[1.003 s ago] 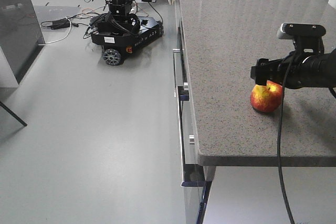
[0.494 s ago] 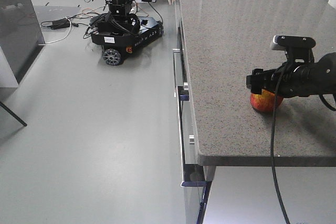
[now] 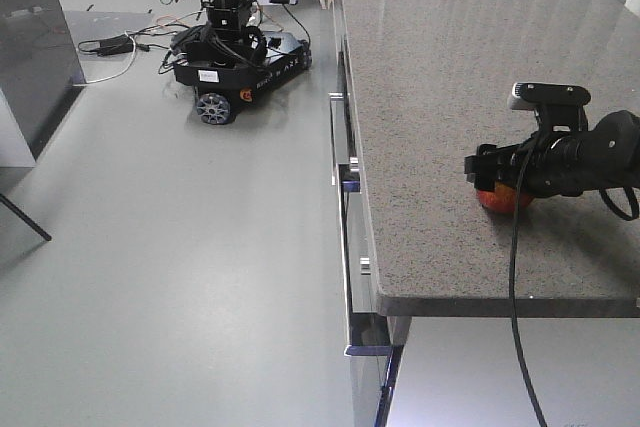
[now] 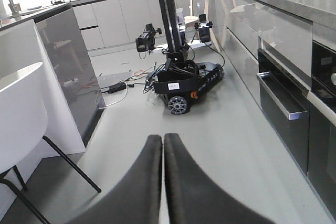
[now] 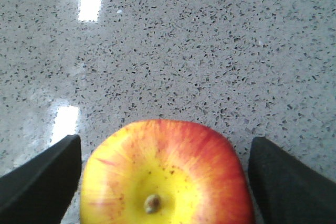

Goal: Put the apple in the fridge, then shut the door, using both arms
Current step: 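Close the right gripper around the apple, then lift the apple off the counter with the right gripper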

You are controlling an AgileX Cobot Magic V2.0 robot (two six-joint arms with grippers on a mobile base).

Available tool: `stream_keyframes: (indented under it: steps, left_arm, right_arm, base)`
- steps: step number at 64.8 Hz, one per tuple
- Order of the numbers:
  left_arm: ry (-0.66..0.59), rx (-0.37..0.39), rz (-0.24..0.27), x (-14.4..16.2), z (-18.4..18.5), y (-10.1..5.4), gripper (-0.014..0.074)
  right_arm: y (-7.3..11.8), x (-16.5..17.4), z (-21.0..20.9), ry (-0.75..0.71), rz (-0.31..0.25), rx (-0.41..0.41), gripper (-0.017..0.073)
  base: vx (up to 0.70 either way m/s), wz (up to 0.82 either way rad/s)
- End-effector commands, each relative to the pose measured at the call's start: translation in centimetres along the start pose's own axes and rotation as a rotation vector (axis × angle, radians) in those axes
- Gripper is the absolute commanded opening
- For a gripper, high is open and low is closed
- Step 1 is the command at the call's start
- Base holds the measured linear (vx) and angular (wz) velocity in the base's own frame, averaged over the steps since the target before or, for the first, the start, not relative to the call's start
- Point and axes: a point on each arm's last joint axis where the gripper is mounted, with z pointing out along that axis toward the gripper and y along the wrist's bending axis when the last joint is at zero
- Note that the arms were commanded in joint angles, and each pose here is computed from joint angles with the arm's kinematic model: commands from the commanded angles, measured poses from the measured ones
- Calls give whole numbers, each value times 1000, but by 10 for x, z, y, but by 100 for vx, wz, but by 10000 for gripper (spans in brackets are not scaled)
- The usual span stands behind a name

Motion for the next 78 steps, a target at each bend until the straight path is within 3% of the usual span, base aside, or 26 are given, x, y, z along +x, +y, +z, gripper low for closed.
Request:
stream_keyframes:
  steps: [1,22,38,55,66,78]
  left_arm:
    - [-72,-5,-13,0,0,0,-6]
    - [-72,-5,-13,0,0,0,-6]
    - [-72,-5,-13,0,0,0,-6]
    - [-72,-5,-13,0,0,0,-6]
    - [-72,-5,-13,0,0,0,-6]
    - [-72,-5,-13,0,0,0,-6]
  right_arm:
    - [0,-22,-19,-117,-5,7,588]
    - [0,-15,-13,-52,-3,-2,448]
    - [2,-25,-29,-117,-7,-2,288]
    - [10,-60,-115,-388,0,-15,165]
    - [16,-70,-185,-554,2,-38,150]
    - [19,-70,-225,-650,-5,-47,152]
  base:
    - [0,0]
    - [0,0]
    - [0,0]
    - [0,0]
    - [0,0]
    - [0,0]
